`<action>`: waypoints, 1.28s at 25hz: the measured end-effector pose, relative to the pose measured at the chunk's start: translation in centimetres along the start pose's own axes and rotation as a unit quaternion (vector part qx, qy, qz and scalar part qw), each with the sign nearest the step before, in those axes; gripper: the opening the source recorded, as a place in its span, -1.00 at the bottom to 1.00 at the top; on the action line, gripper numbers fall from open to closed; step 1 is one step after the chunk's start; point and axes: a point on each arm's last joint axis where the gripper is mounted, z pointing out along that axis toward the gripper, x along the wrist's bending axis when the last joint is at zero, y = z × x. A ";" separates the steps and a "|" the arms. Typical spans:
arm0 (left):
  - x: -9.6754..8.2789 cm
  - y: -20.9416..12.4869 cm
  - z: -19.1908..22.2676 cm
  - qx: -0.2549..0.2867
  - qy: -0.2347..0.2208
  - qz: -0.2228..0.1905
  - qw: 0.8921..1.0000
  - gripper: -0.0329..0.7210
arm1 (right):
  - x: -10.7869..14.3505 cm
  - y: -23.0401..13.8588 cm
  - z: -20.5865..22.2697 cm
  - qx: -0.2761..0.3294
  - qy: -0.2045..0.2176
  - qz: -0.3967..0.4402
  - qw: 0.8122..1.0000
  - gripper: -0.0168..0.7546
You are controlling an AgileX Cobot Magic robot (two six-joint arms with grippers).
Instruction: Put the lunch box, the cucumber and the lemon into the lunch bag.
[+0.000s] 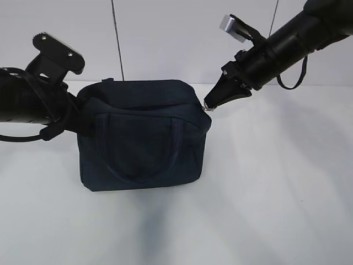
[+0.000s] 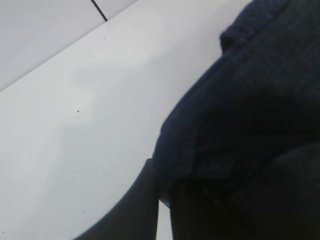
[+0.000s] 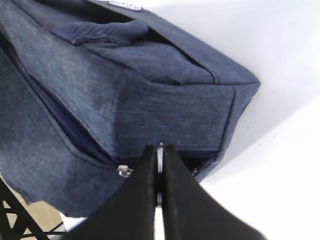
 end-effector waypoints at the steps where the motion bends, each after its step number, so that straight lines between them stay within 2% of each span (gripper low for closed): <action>1: 0.0 0.0 0.0 0.000 0.001 0.000 1.000 -0.88 | 0.0 0.2 -0.1 0.000 -0.003 -0.002 1.000 -0.90; 9: -0.4 -0.8 1.3 0.023 -0.002 0.004 1.000 -0.88 | -0.3 0.1 -0.6 0.026 -0.036 -0.008 0.999 -0.90; 15: -0.5 -0.8 1.5 0.025 -0.004 -0.003 1.000 -0.88 | -0.9 0.2 -0.6 0.021 -0.068 -0.016 0.997 -0.90; 21: -0.5 -0.7 1.4 0.023 -0.006 -0.009 1.000 -0.88 | -1.2 0.3 -0.6 0.014 -0.083 -0.018 0.996 -0.90; 32: -0.6 -0.4 1.1 0.016 -0.016 -0.032 0.999 -0.88 | -3.9 -0.7 2.0 0.028 -0.091 0.004 0.995 -0.90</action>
